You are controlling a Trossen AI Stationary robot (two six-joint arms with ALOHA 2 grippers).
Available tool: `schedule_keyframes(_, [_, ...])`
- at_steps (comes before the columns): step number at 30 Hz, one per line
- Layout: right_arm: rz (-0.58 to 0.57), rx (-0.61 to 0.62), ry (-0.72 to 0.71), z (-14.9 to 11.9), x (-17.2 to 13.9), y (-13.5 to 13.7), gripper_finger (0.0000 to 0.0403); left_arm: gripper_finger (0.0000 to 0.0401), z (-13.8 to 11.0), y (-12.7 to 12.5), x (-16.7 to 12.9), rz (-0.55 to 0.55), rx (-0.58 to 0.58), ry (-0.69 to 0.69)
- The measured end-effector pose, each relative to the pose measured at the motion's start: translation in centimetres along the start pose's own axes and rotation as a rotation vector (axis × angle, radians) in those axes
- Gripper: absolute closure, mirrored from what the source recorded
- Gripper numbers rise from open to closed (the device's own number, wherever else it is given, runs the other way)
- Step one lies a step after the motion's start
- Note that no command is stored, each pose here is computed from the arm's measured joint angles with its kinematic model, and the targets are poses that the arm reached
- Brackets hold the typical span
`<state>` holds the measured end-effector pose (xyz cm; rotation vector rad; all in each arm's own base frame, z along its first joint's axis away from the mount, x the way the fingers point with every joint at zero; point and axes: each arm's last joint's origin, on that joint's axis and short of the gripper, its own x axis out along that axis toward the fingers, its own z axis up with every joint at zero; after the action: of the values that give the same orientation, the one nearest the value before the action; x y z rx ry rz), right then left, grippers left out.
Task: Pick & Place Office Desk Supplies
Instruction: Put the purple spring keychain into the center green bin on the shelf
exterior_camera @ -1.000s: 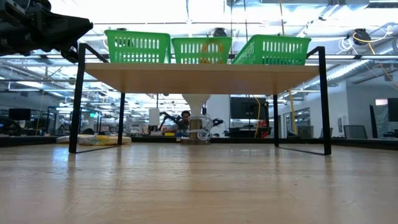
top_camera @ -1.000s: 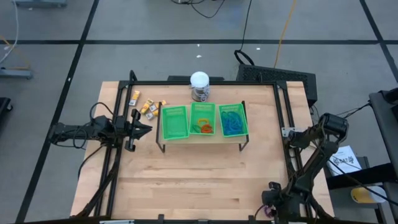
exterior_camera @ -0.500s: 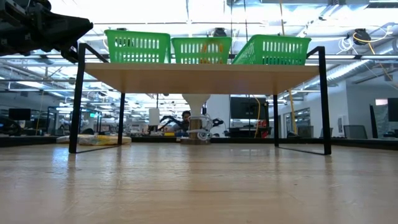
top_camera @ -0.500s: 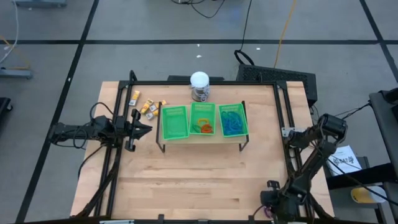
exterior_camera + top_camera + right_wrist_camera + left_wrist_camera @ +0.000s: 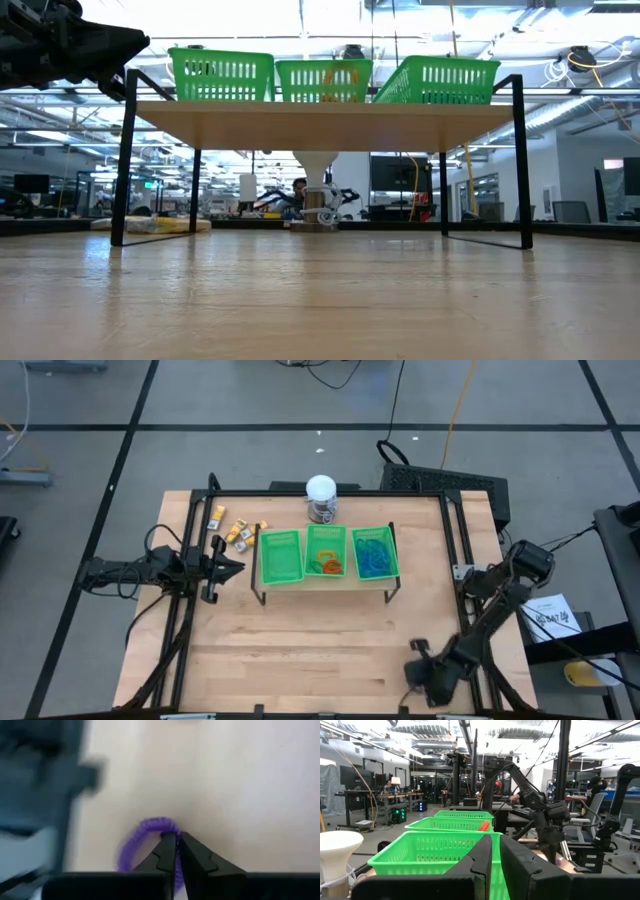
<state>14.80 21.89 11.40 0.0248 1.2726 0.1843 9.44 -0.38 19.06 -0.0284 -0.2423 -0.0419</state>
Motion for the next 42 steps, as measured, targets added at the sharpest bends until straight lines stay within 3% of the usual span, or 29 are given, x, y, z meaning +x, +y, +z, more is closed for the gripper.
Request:
schedule_keyframes(11, [-0.197, -0.222, -0.372, 6.1, -3.9, -4.7, 0.0401, 0.0356, 0.0, 0.0, 0.0, 0.0, 0.0, 0.0])
schedule_keyframes(18, [-0.155, -0.318, -0.572, 10.0, -5.0, -6.8, 0.0402, 0.0357, 0.0, 0.0, 0.0, 0.0, 0.0, 0.0])
schedule_keyframes(24, [-0.11, -0.368, -0.823, 13.2, -6.6, -8.6, 0.0402, 0.0357, 0.0, 0.0, 0.0, 0.0, 0.0, 0.0])
schedule_keyframes(31, [-0.126, -0.371, -1.119, 16.0, -9.0, -11.5, 0.0402, 0.0357, 0.0, 0.0, 0.0, 0.0, 0.0, 0.0])
schedule_keyframes(35, [-0.193, -0.322, -1.264, 17.0, -10.5, -13.5, 0.0402, 0.0357, 0.0, 0.0, 0.0, 0.0, 0.0, 0.0])
schedule_keyframes(42, [-0.315, -0.218, -1.376, 17.9, -12.2, -17.7, 0.0403, 0.0357, 0.0, 0.0, 0.0, 0.0, 0.0, 0.0])
